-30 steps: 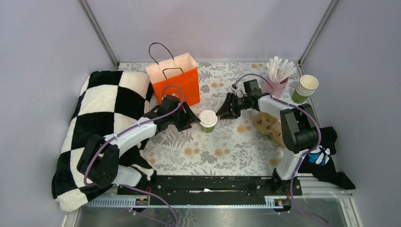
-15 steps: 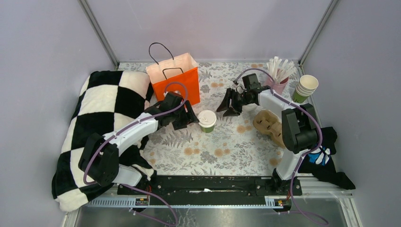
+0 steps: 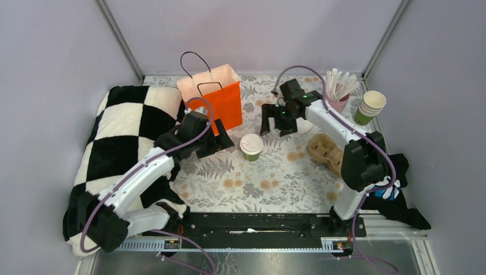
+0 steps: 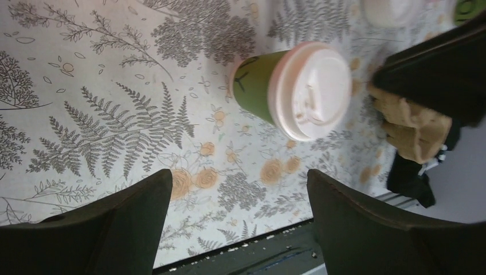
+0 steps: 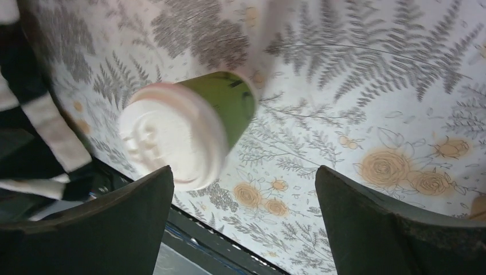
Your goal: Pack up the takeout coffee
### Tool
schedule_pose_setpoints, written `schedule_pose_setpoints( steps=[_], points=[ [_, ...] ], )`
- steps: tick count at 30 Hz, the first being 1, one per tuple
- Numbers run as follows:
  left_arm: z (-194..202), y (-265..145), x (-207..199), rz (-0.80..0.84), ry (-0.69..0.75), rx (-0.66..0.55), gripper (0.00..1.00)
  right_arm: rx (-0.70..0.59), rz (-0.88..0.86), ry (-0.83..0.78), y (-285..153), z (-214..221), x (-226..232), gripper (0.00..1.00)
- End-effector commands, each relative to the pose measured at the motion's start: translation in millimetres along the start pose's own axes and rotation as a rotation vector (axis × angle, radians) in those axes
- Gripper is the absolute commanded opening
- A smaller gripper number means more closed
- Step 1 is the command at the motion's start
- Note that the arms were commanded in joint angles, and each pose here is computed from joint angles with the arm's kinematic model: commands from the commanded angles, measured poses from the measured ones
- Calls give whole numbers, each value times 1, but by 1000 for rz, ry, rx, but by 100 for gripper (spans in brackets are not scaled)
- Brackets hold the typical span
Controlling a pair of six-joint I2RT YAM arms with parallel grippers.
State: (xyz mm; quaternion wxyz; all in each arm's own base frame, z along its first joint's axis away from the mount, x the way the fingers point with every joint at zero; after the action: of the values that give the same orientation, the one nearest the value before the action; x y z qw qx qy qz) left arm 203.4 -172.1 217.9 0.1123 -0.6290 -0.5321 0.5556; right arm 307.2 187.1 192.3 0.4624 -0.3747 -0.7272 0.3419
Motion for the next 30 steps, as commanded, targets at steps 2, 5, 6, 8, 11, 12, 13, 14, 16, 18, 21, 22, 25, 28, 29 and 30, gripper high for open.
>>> schedule_pose_setpoints(
  steps=[2,5,6,8,11,12,13,14,16,18,21,22,25,28,29,30],
  points=[
    [-14,-55,-21,112,22,-109,94,-13,119,-297,-20,1,54,100],
    [-17,-72,-25,131,16,-134,94,-1,144,-387,-15,-2,77,100],
    [-17,-76,-26,136,13,-139,94,6,158,-409,-12,-2,82,100],
    [-20,-83,-29,151,7,-154,95,29,194,-450,-5,-2,90,100],
    [-22,-85,-30,141,13,-160,95,54,267,-494,2,-2,94,100],
    [-22,-85,-31,138,18,-158,95,60,281,-508,6,-2,95,100],
    [-23,-85,-31,136,21,-157,95,65,291,-520,8,-1,96,100],
    [-23,-84,-32,134,22,-156,95,70,293,-527,11,0,96,100],
    [-24,-84,-33,134,22,-155,95,75,277,-533,14,0,98,100],
    [-24,-84,-34,136,23,-154,95,78,256,-536,17,2,102,100],
    [-25,-84,-34,135,26,-153,96,77,245,-530,21,4,104,100],
    [-25,-84,-34,135,26,-152,96,80,238,-530,22,4,104,100],
    [-25,-83,-35,136,25,-150,96,89,230,-532,27,7,106,100],
    [-25,-82,-35,133,27,-152,96,85,226,-535,27,7,110,100],
    [-26,-83,-35,133,28,-153,96,76,223,-533,24,5,113,100],
    [-26,-82,-35,131,28,-153,96,63,221,-530,21,4,115,100]
  ],
)
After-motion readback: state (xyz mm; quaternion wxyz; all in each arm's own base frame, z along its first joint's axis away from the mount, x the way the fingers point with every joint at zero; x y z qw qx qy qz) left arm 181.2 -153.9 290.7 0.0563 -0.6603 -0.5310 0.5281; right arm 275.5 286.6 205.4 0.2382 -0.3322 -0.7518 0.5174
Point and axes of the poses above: each gripper's point midway between its finger pads, its own y axis out along the fingers, its own x axis along the line the jaws close on, z = x × y, the point moved 8 cm from there along -y, back along the fingers, and after that the axes turned 7 degrees about -y, right-handed, at the moved point
